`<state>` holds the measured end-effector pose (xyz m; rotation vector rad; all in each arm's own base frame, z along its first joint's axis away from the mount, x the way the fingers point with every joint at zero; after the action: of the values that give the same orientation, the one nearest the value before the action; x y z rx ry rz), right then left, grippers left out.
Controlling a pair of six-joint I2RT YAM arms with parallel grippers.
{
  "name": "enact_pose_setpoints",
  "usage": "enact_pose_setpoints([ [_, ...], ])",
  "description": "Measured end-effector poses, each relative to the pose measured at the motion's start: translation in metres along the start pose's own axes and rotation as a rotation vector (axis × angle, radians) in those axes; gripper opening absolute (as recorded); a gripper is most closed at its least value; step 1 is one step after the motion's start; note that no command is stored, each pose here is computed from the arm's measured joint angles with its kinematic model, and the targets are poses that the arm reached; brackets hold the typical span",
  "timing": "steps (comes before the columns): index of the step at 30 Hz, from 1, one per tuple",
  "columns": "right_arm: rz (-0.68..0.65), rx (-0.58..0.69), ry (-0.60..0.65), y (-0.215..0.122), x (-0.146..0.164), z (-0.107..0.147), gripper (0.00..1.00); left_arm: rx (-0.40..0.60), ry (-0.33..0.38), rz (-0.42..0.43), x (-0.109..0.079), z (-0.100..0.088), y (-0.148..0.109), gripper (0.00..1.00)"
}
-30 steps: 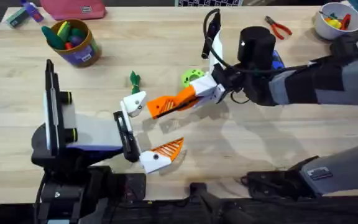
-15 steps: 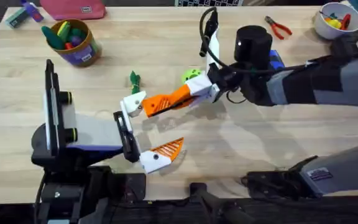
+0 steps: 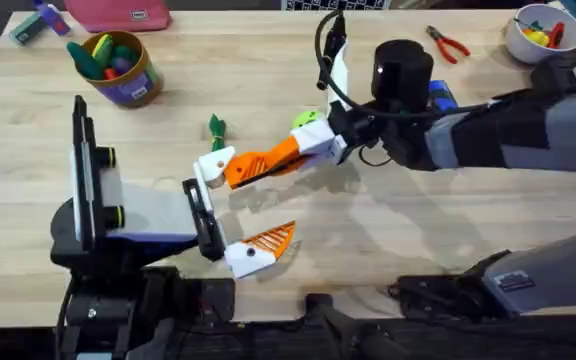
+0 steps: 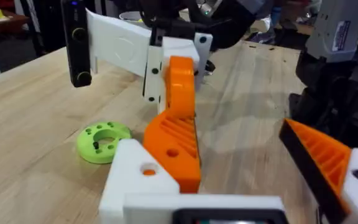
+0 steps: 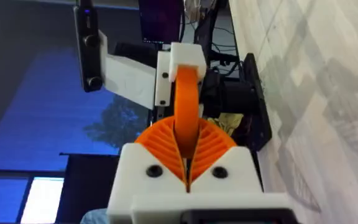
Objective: Pick up the gripper from the table and insert it into the empty holder that is missing its gripper. Then pick up a screw, insert it into the mounting hole, and use the screwdriver to tighten it. Finally, clean up the table by picking up the vegetable and placing it into the bucket.
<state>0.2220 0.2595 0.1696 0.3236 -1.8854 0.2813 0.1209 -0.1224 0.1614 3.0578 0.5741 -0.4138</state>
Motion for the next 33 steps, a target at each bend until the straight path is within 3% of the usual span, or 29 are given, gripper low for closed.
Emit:
enact_pose_setpoints([
  [33, 0.056, -0.031, 0.001, 0.022, -0.001, -0.01, 0.009, 0.0, -0.001, -0.001, 0.0, 0.0, 0.0, 0.986],
])
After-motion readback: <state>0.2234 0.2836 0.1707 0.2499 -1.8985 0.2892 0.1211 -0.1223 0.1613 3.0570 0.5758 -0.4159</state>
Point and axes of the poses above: each hand's point on the last joint's axis, 136 mm out from that joint toward the fingers, its own y axis out along the fingers, its own x axis along the line the jaws close on, z = x × y, the point moved 4 cm from there along -y, back along the fingers, and after that the axes turned 11 degrees about -y, right-handed, at the moved point
